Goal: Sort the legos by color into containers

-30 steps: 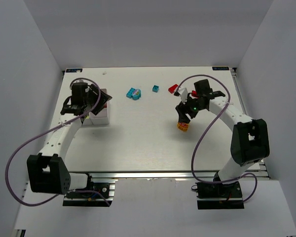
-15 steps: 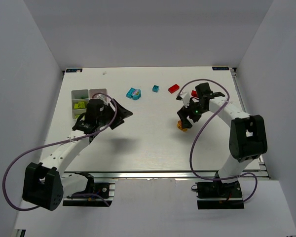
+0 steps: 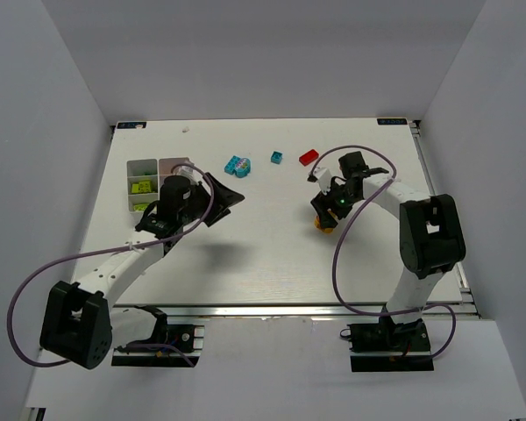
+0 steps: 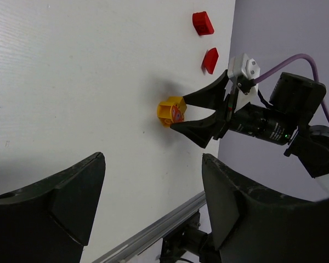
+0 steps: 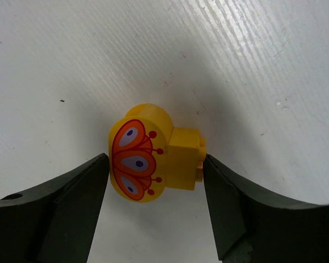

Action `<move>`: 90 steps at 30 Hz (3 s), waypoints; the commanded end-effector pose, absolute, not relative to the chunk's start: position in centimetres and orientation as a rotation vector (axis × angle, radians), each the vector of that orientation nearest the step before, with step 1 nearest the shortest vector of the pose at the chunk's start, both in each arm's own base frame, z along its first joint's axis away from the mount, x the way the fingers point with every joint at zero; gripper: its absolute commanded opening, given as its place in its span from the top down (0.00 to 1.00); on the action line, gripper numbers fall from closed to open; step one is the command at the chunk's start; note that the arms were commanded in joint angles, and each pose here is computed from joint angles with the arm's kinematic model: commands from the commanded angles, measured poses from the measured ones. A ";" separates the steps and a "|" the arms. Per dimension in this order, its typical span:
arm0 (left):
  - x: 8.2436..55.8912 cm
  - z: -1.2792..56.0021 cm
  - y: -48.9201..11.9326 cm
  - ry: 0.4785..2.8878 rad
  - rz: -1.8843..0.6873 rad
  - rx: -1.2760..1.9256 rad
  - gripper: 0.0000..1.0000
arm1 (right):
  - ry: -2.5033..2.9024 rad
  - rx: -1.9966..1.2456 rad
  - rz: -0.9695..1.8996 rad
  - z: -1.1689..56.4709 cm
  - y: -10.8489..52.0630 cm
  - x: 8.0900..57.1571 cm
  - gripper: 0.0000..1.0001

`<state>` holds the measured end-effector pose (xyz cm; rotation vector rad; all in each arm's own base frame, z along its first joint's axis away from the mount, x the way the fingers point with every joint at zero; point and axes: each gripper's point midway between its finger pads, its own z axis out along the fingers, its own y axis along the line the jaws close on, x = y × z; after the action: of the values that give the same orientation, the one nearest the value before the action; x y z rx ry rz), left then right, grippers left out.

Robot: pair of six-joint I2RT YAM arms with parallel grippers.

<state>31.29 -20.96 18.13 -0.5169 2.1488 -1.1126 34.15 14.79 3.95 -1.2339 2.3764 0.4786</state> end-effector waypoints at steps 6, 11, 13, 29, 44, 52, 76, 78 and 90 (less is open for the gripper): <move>30.8 17.6 -23.2 2.146 -1.229 -0.447 0.19 | 2.367 -1.280 0.471 2.8 14.7 33.7 0.46; 30.7 18.3 -25.3 2.133 -1.314 -0.348 0.19 | 2.227 -1.314 0.520 5.9 16.0 33.8 0.71; 30.4 18.0 -26.4 2.151 -1.348 -0.304 0.19 | 2.101 -1.358 0.625 7.8 17.5 33.0 0.74; 28.3 22.3 -32.9 1.993 -1.622 0.044 0.19 | 1.426 -1.535 0.884 19.9 27.1 27.7 0.78; 26.9 20.9 -33.3 2.067 -1.665 0.054 0.30 | 1.390 -1.465 0.869 22.5 28.4 28.5 0.77; 27.3 20.6 -33.8 2.091 -1.661 0.068 0.47 | 1.381 -1.459 0.861 23.0 28.9 28.2 0.70; 23.6 18.8 -26.5 1.897 -0.978 0.805 1.00 | 1.264 -1.682 1.124 22.2 26.0 23.9 0.16; 22.9 19.3 -25.9 1.829 -0.927 0.873 1.00 | 1.235 -1.706 1.162 22.5 26.7 23.6 0.19; 22.2 19.8 -25.8 1.768 -0.840 0.977 1.00 | 1.103 -1.795 1.305 24.4 31.0 21.9 0.23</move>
<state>22.09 -25.73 19.16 0.9439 1.8067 -0.8744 23.12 30.41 22.71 -1.7953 1.1683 1.2378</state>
